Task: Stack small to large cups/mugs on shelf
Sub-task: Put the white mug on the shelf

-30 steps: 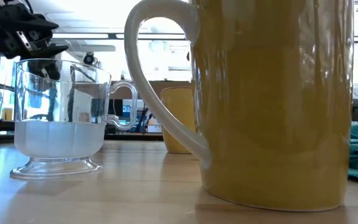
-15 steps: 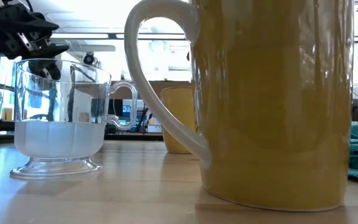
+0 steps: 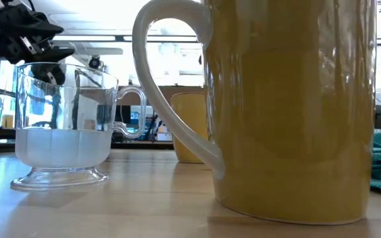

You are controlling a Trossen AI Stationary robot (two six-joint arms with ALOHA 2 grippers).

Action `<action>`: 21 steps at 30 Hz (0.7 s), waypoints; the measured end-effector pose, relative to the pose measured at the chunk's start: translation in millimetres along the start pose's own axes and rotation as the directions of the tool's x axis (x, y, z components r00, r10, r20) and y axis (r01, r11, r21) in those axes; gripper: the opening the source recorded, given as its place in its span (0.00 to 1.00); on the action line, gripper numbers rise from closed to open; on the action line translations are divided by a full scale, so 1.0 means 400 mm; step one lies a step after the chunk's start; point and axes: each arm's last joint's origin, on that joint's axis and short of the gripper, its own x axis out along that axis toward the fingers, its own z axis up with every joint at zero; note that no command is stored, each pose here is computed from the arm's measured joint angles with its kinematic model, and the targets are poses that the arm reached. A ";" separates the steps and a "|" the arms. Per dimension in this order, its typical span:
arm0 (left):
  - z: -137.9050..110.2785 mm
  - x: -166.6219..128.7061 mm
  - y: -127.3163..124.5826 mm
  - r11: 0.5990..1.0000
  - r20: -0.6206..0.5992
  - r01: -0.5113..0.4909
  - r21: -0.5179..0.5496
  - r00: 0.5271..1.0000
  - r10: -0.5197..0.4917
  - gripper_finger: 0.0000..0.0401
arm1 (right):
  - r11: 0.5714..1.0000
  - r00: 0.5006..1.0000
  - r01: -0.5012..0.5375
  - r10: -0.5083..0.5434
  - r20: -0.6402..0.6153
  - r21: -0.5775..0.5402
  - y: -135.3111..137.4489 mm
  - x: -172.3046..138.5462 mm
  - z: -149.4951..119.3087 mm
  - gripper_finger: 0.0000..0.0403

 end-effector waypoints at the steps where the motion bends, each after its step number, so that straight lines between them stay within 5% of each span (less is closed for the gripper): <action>1: 0.000 0.000 0.000 1.000 0.000 0.000 0.005 1.000 0.000 0.38 | 1.000 1.000 0.014 -0.014 0.006 -0.007 0.001 0.000 -0.003 0.45; 21: 0.000 0.000 0.001 0.998 0.002 -0.008 0.055 1.000 0.008 0.38 | 0.998 0.999 0.036 -0.035 0.039 -0.044 0.007 0.000 -0.006 0.45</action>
